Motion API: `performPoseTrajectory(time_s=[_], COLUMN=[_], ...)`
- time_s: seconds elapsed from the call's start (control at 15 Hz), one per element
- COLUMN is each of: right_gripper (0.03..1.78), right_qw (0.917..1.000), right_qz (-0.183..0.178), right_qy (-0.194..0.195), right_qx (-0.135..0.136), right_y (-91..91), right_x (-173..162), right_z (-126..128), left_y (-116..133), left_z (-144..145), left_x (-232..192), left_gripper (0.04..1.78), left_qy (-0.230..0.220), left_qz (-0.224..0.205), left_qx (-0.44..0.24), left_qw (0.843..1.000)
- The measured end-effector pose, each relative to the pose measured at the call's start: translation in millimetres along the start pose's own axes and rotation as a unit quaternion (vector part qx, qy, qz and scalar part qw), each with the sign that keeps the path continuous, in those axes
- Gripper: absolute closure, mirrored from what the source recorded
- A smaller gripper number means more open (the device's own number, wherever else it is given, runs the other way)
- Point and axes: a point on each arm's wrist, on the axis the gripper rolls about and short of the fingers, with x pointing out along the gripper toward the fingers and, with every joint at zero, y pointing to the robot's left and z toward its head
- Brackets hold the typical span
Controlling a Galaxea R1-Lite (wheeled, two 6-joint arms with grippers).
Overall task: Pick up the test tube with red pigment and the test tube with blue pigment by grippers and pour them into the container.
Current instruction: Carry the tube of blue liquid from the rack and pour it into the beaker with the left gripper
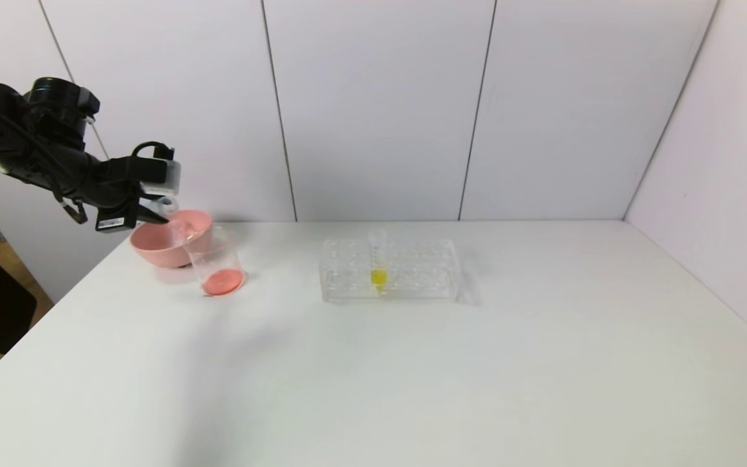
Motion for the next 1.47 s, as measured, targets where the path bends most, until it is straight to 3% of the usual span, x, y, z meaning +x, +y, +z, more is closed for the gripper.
performPoseTrajectory(time_s=[1.47], right_gripper=[0.04], right_qw=[1.0000], right_qz=[0.000], right_qy=[0.000], right_qx=[0.000], right_y=[0.0], right_x=[0.0], right_z=[0.0], left_y=[-1.9], left_z=[8.4], left_x=[9.6], left_gripper=[1.37], left_qy=[0.025], left_qz=[-0.011], left_qx=[0.012], left_qw=[1.000])
